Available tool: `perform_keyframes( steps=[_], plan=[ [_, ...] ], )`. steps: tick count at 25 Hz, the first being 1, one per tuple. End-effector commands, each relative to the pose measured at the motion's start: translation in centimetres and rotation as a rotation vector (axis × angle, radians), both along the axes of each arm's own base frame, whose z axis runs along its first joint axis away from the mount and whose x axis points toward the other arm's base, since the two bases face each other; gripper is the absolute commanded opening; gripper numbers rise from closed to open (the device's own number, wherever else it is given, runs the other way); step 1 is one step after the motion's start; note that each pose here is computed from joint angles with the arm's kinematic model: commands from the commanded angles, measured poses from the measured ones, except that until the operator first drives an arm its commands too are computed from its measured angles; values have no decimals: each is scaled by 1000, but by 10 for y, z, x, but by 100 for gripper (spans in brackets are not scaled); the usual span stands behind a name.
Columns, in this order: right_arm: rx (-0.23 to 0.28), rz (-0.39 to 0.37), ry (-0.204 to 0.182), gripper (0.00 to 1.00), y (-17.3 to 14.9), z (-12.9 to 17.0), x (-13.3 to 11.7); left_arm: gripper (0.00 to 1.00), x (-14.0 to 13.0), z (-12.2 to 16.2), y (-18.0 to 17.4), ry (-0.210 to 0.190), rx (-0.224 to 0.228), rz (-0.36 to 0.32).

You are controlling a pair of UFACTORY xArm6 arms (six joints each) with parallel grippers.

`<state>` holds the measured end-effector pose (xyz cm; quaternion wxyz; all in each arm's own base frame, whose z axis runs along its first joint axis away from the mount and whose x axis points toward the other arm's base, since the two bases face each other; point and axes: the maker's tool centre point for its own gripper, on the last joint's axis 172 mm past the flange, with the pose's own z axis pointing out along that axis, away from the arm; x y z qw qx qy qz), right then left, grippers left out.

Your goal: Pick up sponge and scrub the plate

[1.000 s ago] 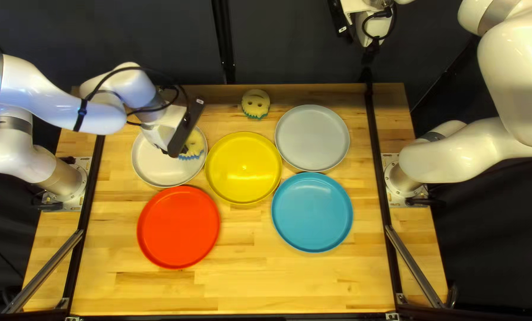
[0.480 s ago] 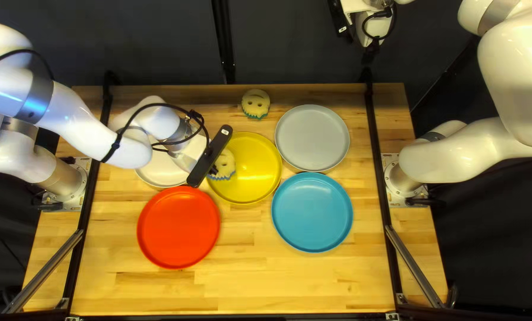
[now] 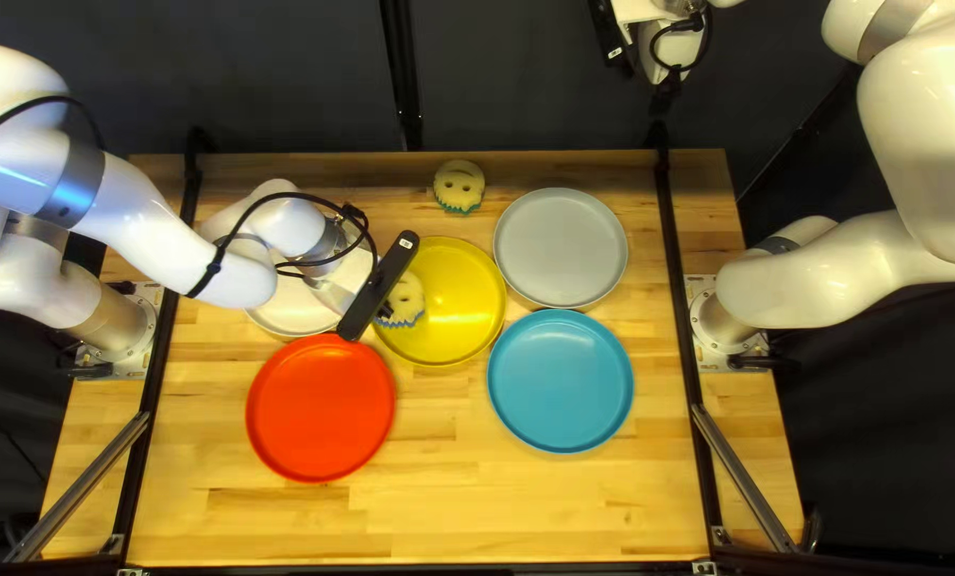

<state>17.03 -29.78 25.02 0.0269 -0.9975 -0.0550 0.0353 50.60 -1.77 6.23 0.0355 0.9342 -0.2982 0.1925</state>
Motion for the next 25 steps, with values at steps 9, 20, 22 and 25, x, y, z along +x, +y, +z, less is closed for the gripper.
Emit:
perform_keyframes(
  steps=[9, 20, 22, 25],
  plan=[
    [0, 0, 0, 100, 0, 0, 0, 0, 9, -15, 2, -8, -33, -26],
    [0, 0, 0, 100, 0, 0, 0, 0, 7, -24, 43, 9, -38, -18],
    [0, 0, 0, 100, 0, 0, 0, 0, 8, -23, 35, 8, -35, -24],
    [0, 0, 0, 100, 0, 0, 0, 0, 9, -22, 22, 7, -34, -31]
  ],
)
